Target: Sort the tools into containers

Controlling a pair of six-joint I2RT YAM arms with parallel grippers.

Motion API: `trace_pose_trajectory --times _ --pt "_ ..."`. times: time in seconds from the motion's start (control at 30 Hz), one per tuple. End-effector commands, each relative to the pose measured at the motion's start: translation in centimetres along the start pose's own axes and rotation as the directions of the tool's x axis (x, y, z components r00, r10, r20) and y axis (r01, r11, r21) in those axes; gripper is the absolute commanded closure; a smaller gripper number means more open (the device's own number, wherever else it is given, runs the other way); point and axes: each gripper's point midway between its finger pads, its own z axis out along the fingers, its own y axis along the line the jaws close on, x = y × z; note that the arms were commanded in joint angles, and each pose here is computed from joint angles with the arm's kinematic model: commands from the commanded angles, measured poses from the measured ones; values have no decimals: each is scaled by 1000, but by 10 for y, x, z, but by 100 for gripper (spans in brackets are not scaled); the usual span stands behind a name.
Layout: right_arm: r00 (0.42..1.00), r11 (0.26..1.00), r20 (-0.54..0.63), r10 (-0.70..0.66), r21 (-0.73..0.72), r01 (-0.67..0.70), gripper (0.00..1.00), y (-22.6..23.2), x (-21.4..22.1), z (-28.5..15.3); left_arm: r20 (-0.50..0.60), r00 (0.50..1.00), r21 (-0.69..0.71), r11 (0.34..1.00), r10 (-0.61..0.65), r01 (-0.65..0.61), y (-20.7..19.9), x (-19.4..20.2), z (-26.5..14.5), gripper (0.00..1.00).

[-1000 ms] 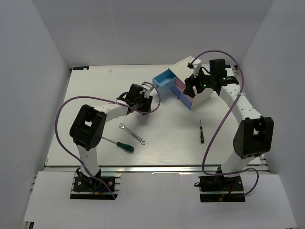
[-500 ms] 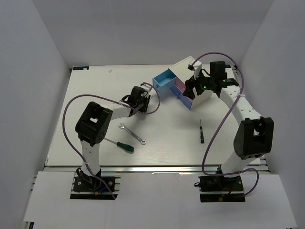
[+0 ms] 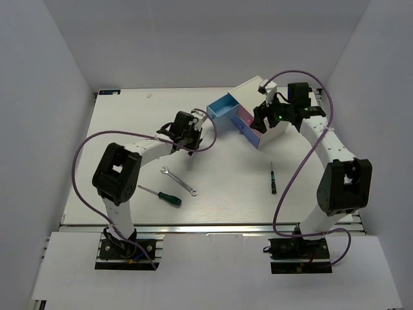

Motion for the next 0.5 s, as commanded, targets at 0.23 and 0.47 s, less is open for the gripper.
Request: trace_pose_trajectory --times 0.23,0.47 --pt "997 1000 78 -15 -10 16 19 3 -15 -9 152 963 94 966 224 -240 -15 -102 -105 100" --pt "996 1000 93 -3 -13 4 19 1 -12 -11 187 903 24 918 386 -397 -4 -135 -122 100"
